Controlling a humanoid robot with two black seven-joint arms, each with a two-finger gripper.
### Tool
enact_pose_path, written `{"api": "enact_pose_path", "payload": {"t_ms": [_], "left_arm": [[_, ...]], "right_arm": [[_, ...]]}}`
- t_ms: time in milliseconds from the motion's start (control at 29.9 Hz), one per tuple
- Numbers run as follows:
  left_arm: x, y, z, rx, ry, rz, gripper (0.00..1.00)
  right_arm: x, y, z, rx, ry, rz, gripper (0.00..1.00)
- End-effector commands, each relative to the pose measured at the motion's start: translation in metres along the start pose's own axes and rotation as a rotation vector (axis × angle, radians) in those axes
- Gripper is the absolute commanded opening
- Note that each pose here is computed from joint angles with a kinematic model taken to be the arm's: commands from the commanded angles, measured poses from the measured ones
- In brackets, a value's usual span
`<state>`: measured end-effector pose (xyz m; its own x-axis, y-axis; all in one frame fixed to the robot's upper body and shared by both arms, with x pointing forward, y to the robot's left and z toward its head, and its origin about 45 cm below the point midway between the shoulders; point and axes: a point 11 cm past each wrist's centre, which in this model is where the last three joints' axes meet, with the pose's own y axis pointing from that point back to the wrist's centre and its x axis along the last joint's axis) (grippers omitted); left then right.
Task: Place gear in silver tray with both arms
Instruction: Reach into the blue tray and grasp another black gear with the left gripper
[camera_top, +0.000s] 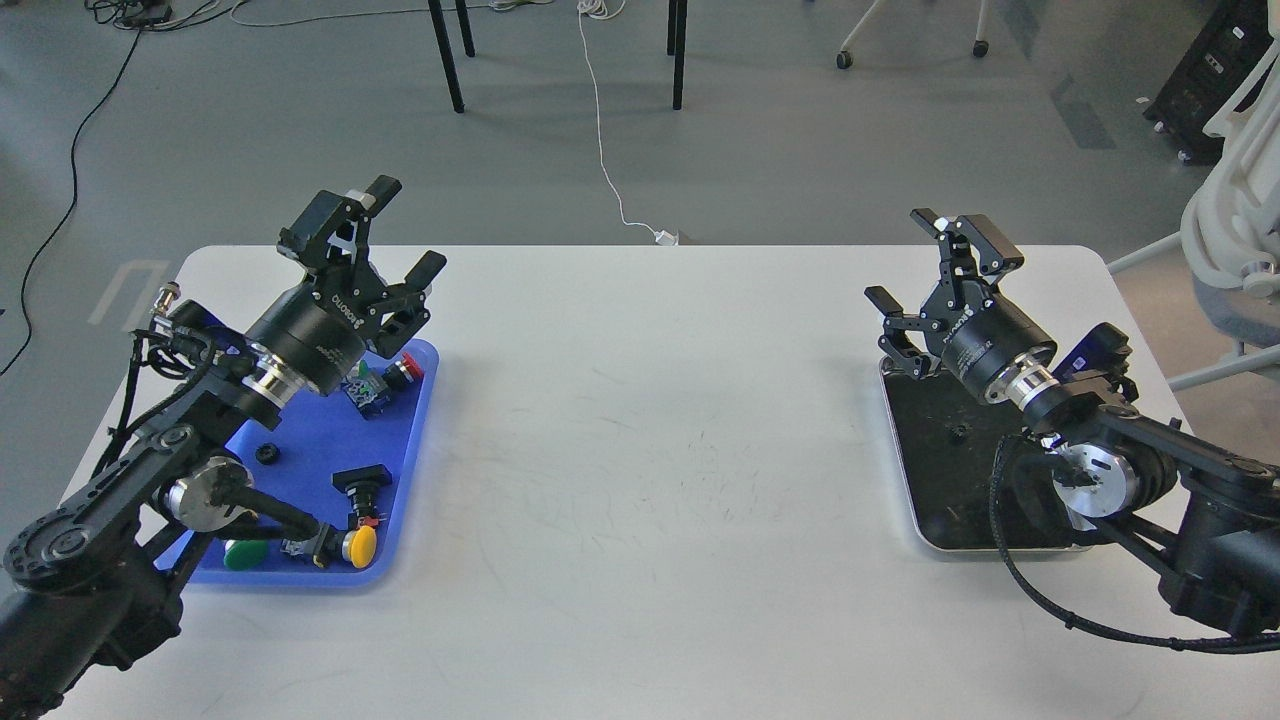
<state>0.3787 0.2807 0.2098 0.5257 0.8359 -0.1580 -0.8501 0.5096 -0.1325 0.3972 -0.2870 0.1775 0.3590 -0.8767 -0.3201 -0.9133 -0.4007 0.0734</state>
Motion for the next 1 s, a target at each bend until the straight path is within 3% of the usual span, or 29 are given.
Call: {"api": "enact_pose_path", "payload": {"t_ms": [0,301,501,668,969], "left_arm": [[-0.009,-0.002,0.007,0.027,-0.125,-0.076,0.98],[-0.030,0.007,0.011,0.205,-0.712,-0.450,0.98],[0.010,0.028,0.024,0.448,-1.121,-0.608,0.98],[0.063,0.075,0.037,0.726,-1.406,-0.701,0.98],[0.112,0.120,0.022,0.952,-1.521,-0.720,0.95]], "right_arm": [[0.001,-0.001,-0.005,0.021,-0.011,0.008,0.97],[-0.002,0.003,0.010,0.002,-0.037,0.011,0.97],[-0.001,0.005,0.013,-0.003,-0.041,0.015,0.97],[0.000,0.007,0.015,-0.008,-0.044,0.017,0.97],[0.000,0.008,0.018,-0.013,-0.047,0.018,0.97]]}}
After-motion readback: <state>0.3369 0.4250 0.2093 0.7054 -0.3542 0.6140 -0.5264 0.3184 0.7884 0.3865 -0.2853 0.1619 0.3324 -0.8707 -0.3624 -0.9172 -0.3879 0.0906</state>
